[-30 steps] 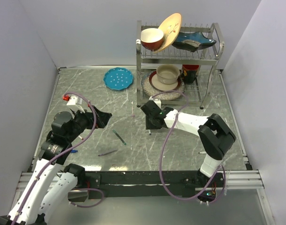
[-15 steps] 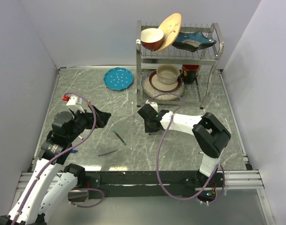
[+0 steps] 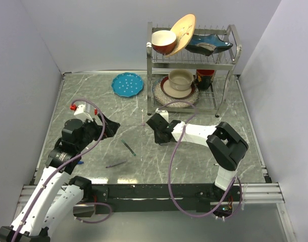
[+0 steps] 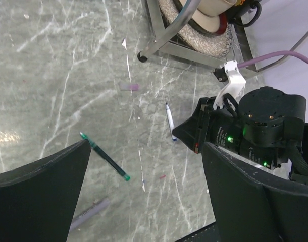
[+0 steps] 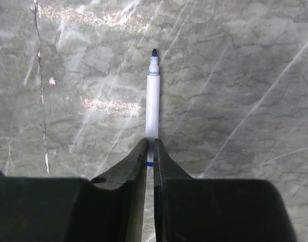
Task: Insert the pens into the pen caps
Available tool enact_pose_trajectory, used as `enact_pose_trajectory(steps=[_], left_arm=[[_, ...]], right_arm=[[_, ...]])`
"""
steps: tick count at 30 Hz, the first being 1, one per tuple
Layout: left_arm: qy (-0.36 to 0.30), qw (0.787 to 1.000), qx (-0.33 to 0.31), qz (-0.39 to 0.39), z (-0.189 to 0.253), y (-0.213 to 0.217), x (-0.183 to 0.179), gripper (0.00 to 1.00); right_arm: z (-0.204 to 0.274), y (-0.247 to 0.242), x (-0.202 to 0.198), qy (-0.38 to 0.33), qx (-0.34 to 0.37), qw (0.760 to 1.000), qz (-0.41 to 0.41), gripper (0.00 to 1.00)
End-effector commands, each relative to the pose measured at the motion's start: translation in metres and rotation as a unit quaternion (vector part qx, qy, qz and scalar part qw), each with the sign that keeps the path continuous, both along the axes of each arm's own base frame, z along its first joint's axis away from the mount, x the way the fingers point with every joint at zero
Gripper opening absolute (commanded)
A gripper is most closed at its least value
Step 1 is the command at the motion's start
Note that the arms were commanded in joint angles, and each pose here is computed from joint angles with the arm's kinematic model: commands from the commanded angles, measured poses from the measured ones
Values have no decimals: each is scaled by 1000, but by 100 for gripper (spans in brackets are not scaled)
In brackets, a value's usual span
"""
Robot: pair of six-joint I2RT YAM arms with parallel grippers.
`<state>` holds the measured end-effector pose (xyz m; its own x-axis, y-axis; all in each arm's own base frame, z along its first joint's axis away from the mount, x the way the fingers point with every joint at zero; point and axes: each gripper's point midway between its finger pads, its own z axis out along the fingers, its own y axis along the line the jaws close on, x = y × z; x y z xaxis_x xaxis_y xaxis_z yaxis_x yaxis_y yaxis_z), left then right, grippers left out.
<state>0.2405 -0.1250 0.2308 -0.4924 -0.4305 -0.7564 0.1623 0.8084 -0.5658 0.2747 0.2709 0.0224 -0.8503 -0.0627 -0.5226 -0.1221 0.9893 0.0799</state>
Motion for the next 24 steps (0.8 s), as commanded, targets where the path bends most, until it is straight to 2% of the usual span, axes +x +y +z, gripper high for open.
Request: enact_pose_trajectory(steps=[1, 3, 8, 13, 17, 24], left_arm=[[-14, 999, -43, -6, 12, -8, -1, 97], [-17, 998, -55, -9, 11, -12, 2, 96], [-3, 996, -93, -14, 7, -23, 9, 95], [13, 994, -111, -12, -6, -27, 15, 94], [-4, 991, -129, -22, -3, -33, 20, 94], [25, 992, -118, -33, -22, -42, 32, 93]], right_arm=[[-20, -14, -8, 7, -30, 999, -14, 6], [-13, -14, -7, -2, -21, 1000, -19, 0], [4, -14, -11, -20, 15, 1000, -16, 0], [4, -22, -19, -23, 18, 1000, -6, 0], [19, -22, -17, -47, 39, 998, -4, 0], [35, -25, -13, -78, 56, 995, -13, 0]])
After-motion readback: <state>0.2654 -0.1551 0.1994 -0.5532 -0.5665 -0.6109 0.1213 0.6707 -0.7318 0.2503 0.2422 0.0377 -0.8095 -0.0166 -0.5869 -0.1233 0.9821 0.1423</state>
